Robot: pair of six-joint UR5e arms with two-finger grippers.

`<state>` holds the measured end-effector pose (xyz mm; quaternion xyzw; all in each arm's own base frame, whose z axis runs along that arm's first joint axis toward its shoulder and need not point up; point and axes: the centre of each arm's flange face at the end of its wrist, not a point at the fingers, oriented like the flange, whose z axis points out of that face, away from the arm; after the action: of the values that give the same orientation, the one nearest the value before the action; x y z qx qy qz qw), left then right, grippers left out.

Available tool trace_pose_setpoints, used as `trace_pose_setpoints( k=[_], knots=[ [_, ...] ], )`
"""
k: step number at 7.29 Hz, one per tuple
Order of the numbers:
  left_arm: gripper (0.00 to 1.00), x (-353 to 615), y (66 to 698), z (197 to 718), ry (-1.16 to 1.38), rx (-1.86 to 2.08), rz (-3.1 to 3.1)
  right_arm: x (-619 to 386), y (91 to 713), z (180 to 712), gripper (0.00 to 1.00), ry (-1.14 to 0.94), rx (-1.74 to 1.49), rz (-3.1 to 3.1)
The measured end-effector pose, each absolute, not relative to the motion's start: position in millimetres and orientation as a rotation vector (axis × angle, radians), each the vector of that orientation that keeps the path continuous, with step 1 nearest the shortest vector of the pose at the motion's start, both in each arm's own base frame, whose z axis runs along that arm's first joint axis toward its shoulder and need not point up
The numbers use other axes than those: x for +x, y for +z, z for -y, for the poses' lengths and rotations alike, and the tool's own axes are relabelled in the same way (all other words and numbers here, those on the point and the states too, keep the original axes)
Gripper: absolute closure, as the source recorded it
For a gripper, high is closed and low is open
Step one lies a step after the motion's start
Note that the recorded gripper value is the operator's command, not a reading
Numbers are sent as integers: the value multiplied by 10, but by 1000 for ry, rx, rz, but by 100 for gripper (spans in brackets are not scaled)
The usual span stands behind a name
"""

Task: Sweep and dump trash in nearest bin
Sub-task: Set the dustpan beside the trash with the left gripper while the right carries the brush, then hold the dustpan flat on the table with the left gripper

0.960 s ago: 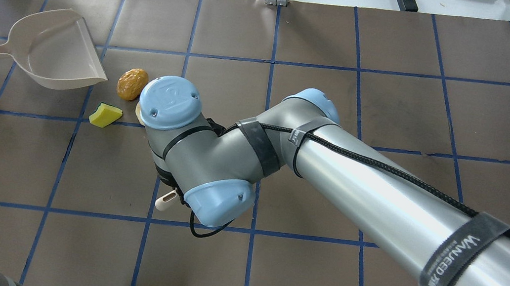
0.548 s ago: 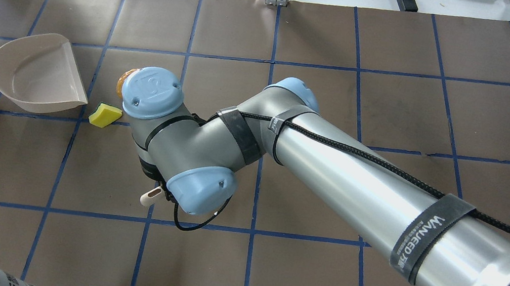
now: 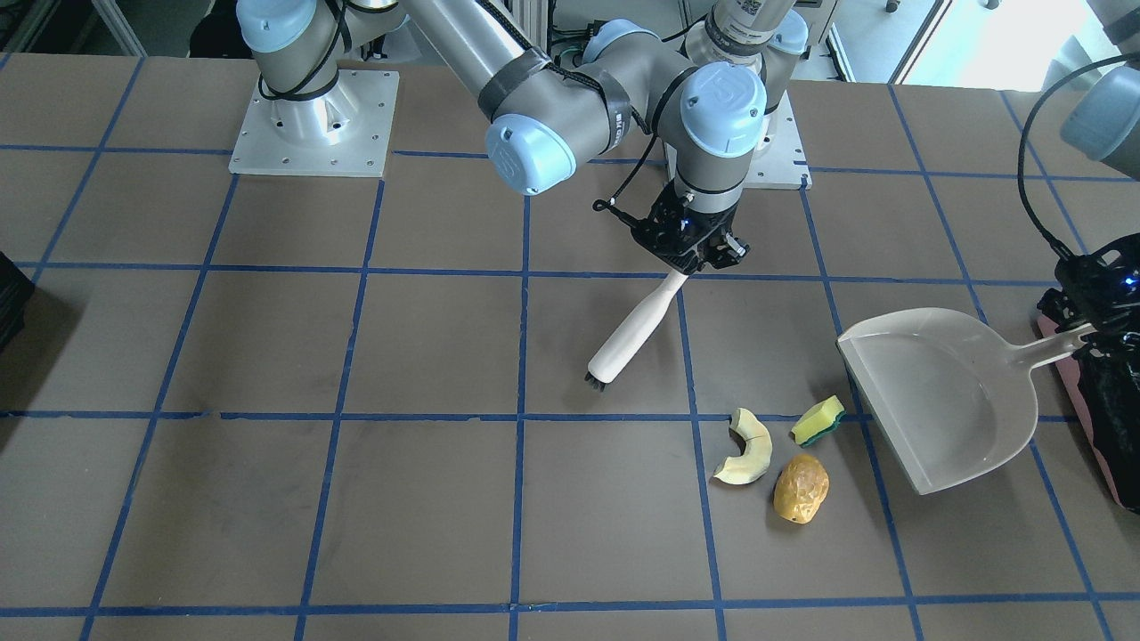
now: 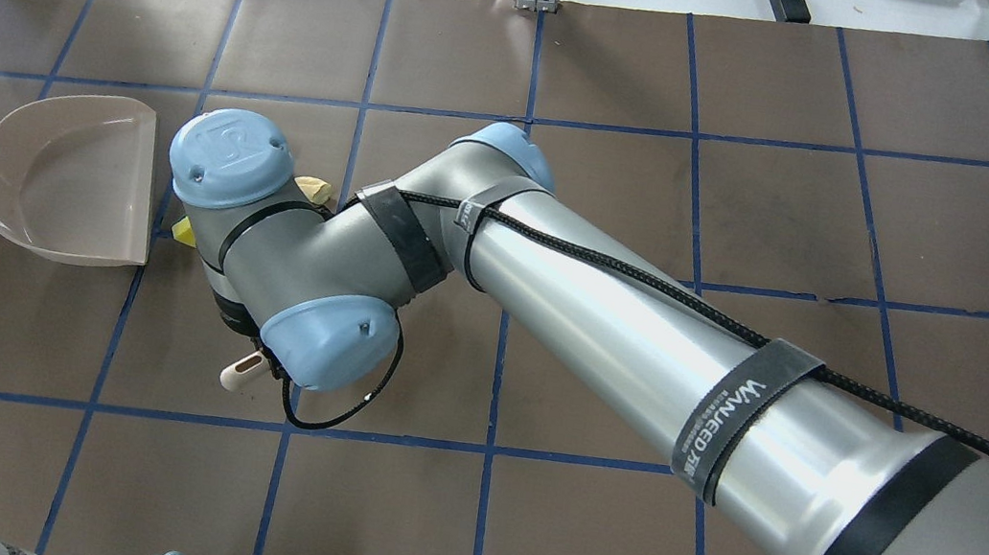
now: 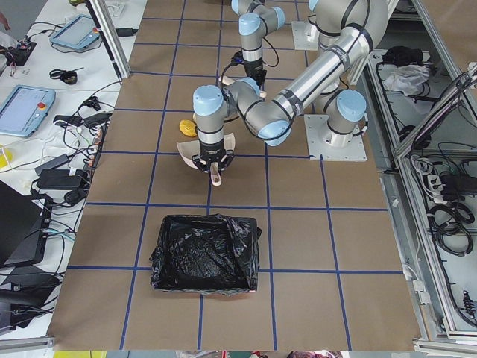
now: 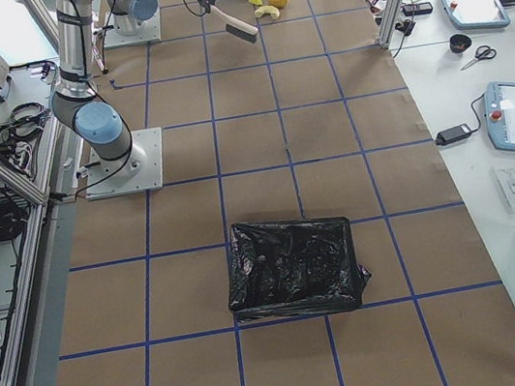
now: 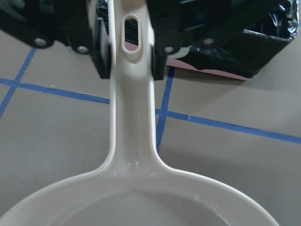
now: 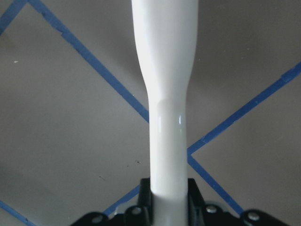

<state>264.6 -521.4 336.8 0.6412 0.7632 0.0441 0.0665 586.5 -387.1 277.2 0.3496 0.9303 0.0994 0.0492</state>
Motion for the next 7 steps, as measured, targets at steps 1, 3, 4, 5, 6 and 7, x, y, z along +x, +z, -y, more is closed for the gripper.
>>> trace_pose_setpoints(
  k=[1,3,4,5,6,7],
  knots=[
    [100,2576,3234,5171,80,2020,-2252,5980,2768,3893,100,320,1047,-2826],
    [100,2747,3039,5075,-52,2107,-2208,6155,2731,3925,100,336,1021,-2817],
    [100,2899,3027,5037,-75,2099,-2208,6228,2711,3922,100,339,1011,-2817],
    [100,3005,3056,5023,-83,2087,-2206,6272,2694,3914,100,341,1000,-2820],
    [100,3061,3053,5025,-86,2079,-2210,6296,2690,3911,100,343,984,-2821],
    [100,3093,3011,5038,-90,2074,-2221,6311,2694,3911,100,348,966,-2821]
  ],
)
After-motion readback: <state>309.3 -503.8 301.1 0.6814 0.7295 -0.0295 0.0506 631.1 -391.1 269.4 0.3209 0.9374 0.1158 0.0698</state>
